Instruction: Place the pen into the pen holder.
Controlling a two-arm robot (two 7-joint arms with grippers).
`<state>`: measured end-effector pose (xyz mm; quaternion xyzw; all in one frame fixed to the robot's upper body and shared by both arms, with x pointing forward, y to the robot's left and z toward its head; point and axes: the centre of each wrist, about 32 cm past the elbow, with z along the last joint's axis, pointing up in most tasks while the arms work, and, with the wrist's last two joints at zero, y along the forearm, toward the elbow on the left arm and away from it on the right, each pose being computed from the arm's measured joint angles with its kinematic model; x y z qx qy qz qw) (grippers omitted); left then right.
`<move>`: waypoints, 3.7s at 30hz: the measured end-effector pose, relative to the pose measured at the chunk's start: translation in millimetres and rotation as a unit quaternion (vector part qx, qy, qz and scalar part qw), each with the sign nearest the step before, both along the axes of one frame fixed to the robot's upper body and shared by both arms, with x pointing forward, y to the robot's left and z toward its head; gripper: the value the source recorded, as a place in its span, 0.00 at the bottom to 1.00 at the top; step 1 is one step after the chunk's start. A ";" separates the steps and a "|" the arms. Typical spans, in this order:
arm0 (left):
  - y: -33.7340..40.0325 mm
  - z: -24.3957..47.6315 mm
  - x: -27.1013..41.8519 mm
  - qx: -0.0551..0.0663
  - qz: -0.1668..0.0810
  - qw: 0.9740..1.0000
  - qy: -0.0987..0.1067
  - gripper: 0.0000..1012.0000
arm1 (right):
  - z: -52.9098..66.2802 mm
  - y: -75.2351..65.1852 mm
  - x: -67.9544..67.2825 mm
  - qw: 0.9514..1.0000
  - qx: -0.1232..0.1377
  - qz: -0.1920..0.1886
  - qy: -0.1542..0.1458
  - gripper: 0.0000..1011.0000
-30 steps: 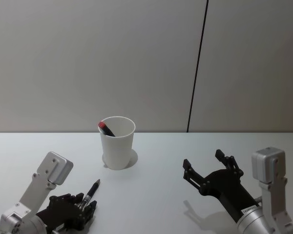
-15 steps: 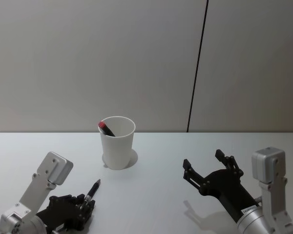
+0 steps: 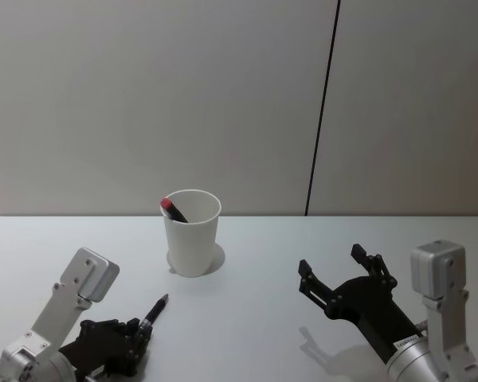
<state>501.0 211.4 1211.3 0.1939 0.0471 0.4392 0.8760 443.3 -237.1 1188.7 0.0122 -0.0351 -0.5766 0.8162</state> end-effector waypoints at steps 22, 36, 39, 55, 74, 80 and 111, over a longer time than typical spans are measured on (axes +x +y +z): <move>0.0 0.1 0.0 0.000 0.000 1.000 0.000 0.14 | 0.0 0.0 0.0 1.000 0.000 0.000 0.000 0.99; 6.0 -3.0 3.1 -0.009 -0.008 1.000 -0.011 0.14 | 0.0 0.0 0.0 1.000 0.000 0.000 0.000 0.99; 9.2 -3.1 4.3 -0.017 -0.012 1.000 -0.023 0.14 | 0.0 0.0 0.0 1.000 0.000 0.000 0.000 0.99; 25.7 -3.8 1.2 -0.066 -0.030 0.990 -0.118 0.14 | 0.0 0.0 0.0 1.000 0.000 0.000 0.000 0.99; 45.9 -0.7 -8.0 -0.106 -0.065 0.959 -0.256 0.14 | 0.1 0.3 0.1 1.000 0.000 0.000 0.001 0.99; 49.5 1.0 -8.6 -0.117 -0.075 0.949 -0.282 0.14 | 2.8 3.7 0.8 1.000 0.010 0.006 0.012 0.99; 55.9 4.4 -9.6 -0.131 -0.089 0.932 -0.325 0.14 | 45.6 27.8 7.6 0.964 0.190 0.115 0.146 0.99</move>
